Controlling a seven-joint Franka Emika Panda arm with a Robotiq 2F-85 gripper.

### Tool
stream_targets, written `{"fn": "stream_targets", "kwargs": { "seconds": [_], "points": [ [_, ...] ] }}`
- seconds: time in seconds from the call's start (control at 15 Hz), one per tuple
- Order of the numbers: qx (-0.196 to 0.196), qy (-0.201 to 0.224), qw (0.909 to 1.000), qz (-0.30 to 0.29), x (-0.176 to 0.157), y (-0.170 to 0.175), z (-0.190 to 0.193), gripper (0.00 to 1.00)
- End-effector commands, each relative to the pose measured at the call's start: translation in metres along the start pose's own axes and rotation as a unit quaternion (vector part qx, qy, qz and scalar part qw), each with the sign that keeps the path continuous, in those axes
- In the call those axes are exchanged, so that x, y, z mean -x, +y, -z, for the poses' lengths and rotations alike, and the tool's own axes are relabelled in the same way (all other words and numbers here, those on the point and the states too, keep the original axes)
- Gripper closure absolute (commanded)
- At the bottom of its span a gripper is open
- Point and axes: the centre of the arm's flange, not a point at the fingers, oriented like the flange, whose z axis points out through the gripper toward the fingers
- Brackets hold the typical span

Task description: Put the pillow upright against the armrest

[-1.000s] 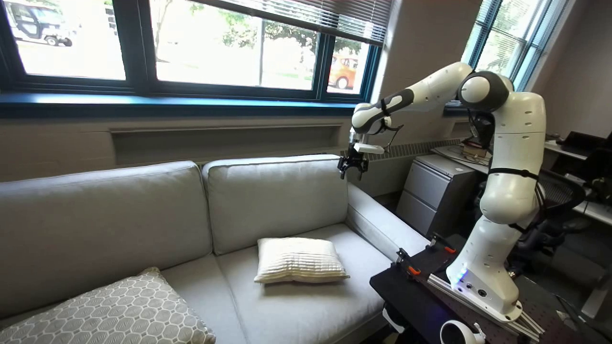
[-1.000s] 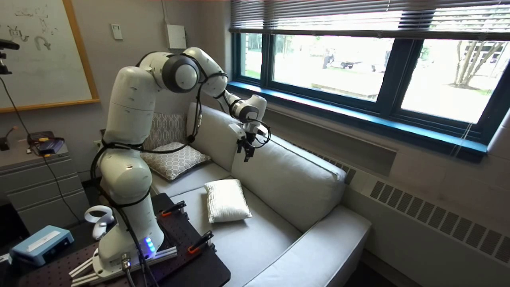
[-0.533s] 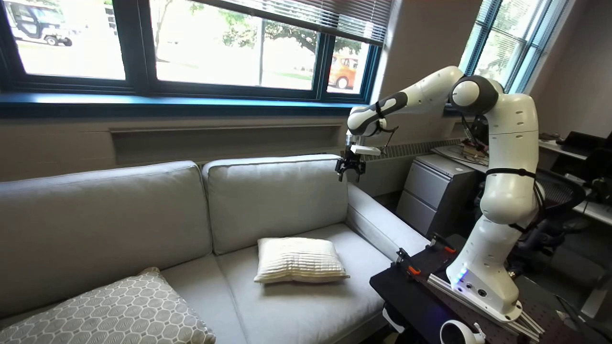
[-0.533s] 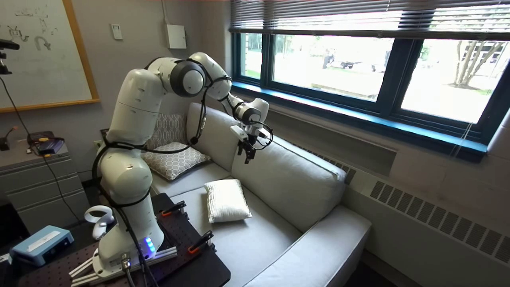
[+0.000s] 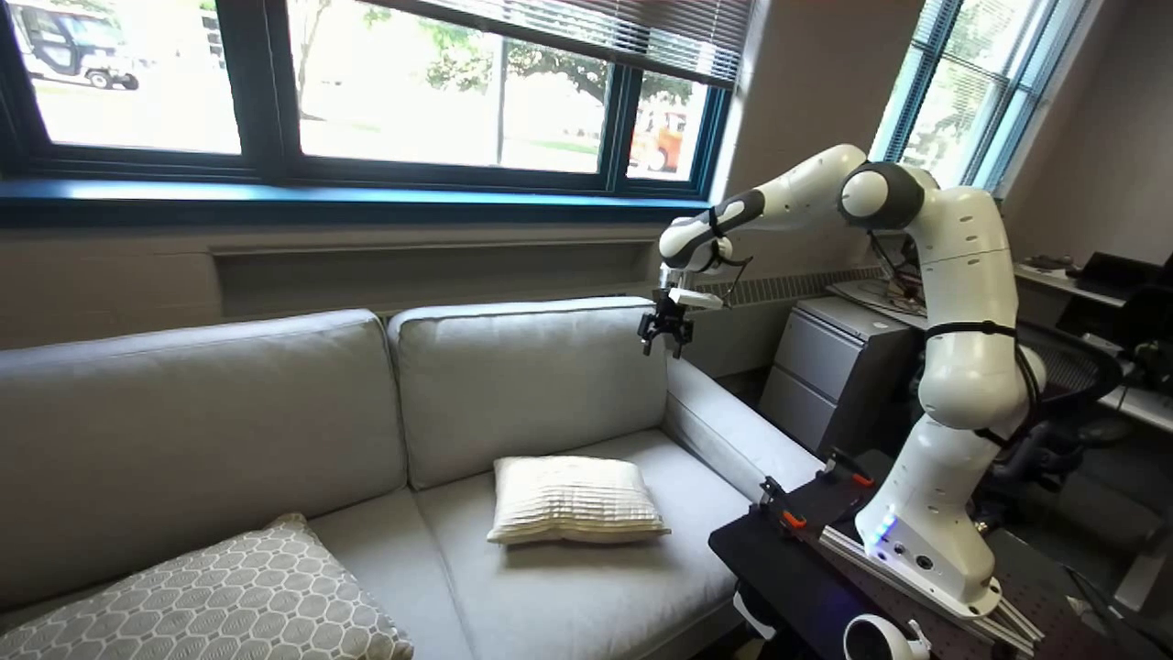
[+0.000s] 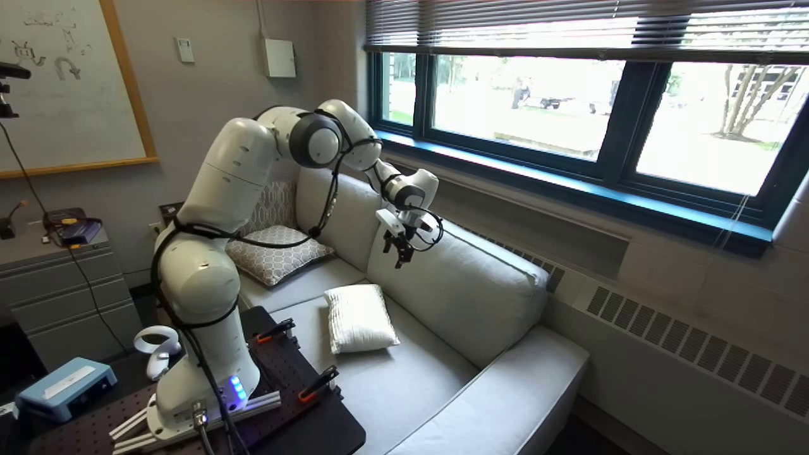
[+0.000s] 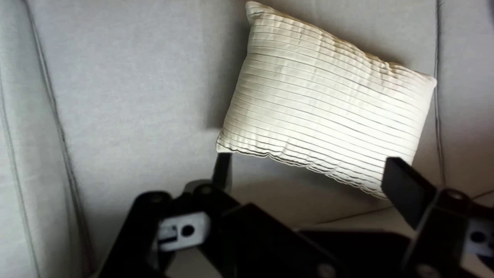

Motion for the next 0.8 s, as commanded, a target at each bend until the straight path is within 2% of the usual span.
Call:
{"fn": "stream_targets", "kwargs": {
  "seconds": [0.0,0.33,0.6,0.73],
  "points": [
    [-0.052,-0.049,0.9966,0.041,-0.083,0.013,-0.037,0.0],
    [-0.087,-0.122,0.9868,0.061,-0.135,0.037,-0.112,0.0],
    [-0.109,-0.172,0.9768,0.066,-0.156,0.041,-0.163,0.0],
    [-0.102,-0.195,0.9732,0.066,-0.162,0.037,-0.183,0.0]
  ]
}}
